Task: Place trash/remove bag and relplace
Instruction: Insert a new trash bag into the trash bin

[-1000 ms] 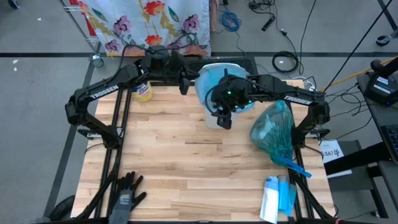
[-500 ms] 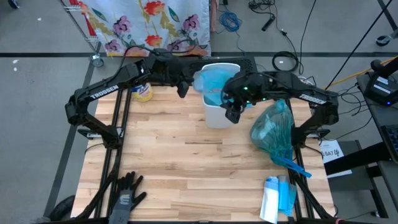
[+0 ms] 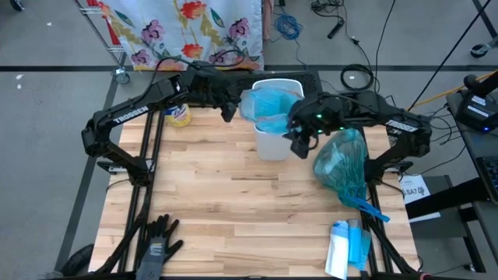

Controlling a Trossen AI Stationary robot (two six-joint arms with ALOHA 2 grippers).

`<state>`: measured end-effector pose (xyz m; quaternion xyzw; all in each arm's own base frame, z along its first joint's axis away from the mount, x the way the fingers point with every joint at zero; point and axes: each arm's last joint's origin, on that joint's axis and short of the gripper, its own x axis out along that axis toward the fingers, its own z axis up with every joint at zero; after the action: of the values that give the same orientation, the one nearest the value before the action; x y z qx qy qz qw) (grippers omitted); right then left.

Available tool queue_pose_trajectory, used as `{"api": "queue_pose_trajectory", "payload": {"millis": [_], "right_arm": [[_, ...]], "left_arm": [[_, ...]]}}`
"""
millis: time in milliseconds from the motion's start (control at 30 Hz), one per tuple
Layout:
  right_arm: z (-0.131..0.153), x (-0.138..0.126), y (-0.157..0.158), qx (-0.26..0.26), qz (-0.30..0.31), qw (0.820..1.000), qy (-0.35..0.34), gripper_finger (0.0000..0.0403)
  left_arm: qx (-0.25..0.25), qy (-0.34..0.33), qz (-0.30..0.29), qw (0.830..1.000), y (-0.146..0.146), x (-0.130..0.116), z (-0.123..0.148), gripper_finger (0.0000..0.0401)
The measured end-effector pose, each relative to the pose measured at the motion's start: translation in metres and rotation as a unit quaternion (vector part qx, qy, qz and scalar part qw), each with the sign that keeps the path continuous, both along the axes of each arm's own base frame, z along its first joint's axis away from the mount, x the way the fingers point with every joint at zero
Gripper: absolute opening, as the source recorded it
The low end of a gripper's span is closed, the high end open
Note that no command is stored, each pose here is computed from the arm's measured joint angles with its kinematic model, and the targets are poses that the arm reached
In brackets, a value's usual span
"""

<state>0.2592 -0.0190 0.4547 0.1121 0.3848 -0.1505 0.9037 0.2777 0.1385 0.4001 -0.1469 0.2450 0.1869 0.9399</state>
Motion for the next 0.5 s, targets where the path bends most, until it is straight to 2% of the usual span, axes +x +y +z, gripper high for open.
{"api": "queue_pose_trajectory", "payload": {"millis": [200, 333, 500], "right_arm": [[0.009, -0.039, -0.001, -0.004, -0.065, 0.998, 0.025, 0.0141], [0.021, -0.063, 0.0, -0.002, -0.086, 0.996, -0.013, 0.0141], [0.032, -0.071, -0.002, -0.047, -0.109, 0.991, -0.059, 0.0141]], "left_arm": [[0.003, -0.005, 0.0, 1.0, -0.004, -0.007, 0.006, 0.0], [0.005, -0.01, 0.0, 1.0, -0.006, -0.011, 0.01, 0.0], [0.008, -0.015, 0.0, 1.0, -0.008, -0.014, 0.013, 0.0]]}}
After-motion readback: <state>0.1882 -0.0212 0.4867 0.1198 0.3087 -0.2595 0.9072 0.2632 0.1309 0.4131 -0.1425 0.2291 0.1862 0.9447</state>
